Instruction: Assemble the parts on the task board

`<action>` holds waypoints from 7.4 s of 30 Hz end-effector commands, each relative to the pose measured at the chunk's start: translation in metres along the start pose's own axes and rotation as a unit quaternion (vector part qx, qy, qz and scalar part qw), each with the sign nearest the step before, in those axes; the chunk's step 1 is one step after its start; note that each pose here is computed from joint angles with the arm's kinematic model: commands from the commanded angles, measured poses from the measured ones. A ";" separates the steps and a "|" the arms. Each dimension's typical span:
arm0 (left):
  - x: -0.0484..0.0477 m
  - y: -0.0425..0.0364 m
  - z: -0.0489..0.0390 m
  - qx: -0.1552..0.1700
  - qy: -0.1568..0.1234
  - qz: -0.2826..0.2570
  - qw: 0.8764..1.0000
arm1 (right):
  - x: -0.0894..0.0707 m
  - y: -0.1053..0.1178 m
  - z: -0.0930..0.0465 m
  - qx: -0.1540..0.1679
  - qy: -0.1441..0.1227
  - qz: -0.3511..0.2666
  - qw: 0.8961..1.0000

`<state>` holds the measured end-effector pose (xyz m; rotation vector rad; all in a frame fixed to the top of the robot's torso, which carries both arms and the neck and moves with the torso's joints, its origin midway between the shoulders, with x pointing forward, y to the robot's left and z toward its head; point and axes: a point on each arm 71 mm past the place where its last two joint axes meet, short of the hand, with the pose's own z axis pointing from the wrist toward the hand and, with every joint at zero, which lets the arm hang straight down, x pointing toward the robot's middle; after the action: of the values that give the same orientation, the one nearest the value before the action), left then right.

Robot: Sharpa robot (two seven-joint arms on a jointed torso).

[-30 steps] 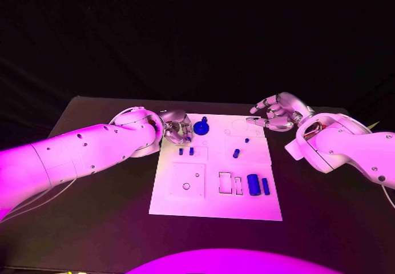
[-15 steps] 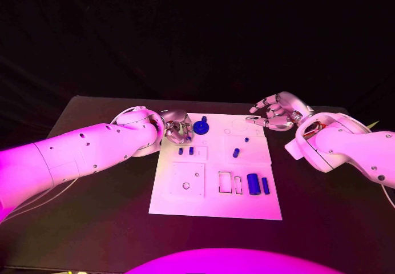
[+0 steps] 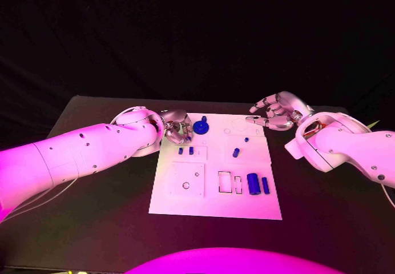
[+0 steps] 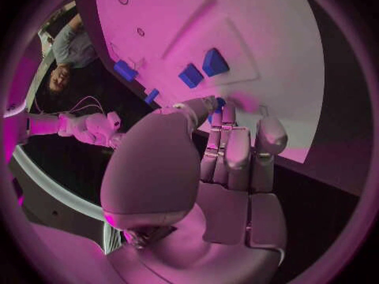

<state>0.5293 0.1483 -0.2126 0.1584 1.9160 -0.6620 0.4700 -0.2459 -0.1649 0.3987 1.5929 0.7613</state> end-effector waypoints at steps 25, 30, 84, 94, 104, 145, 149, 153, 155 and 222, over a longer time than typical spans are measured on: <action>0.0052 0.0040 -0.0018 -0.007 0.008 -0.007 1.000 | 0.000 0.000 0.000 -0.006 0.001 -0.003 1.000; 0.0050 0.0049 -0.0024 -0.009 0.007 -0.007 1.000 | 0.000 0.000 0.000 -0.006 0.001 -0.003 1.000; -0.0581 0.0428 -0.0941 0.114 -0.138 -0.534 0.826 | 0.041 -0.016 0.020 -0.056 0.098 -0.329 0.937; -0.0586 0.0442 -0.0969 0.115 -0.139 -0.541 0.822 | 0.049 -0.017 0.022 -0.056 0.101 -0.332 0.936; -0.0583 0.0452 -0.0969 0.111 -0.139 -0.541 0.822 | 0.059 -0.018 0.023 -0.059 0.107 -0.327 0.937; -0.0574 0.0455 -0.0985 0.105 -0.134 -0.538 0.826 | 0.079 -0.015 0.026 -0.033 0.101 -0.379 0.919; -0.0574 0.0456 -0.0988 0.105 -0.134 -0.537 0.826 | 0.078 -0.014 0.025 -0.037 0.089 -0.377 0.921; -0.0574 0.0458 -0.0992 0.104 -0.134 -0.537 0.826 | 0.077 -0.011 0.024 -0.043 0.075 -0.373 0.924; -0.0574 0.0457 -0.0992 0.105 -0.134 -0.537 0.826 | 0.076 -0.011 0.024 -0.046 0.069 -0.371 0.925; -0.0522 0.0319 -0.0838 0.109 -0.120 -0.543 0.824 | 0.162 0.091 -0.028 -0.214 0.122 -0.231 0.941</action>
<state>0.4974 0.2299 -0.1548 -0.9166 1.5447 -1.5466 0.4002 -0.0845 -0.2212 -0.3564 1.6006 0.7770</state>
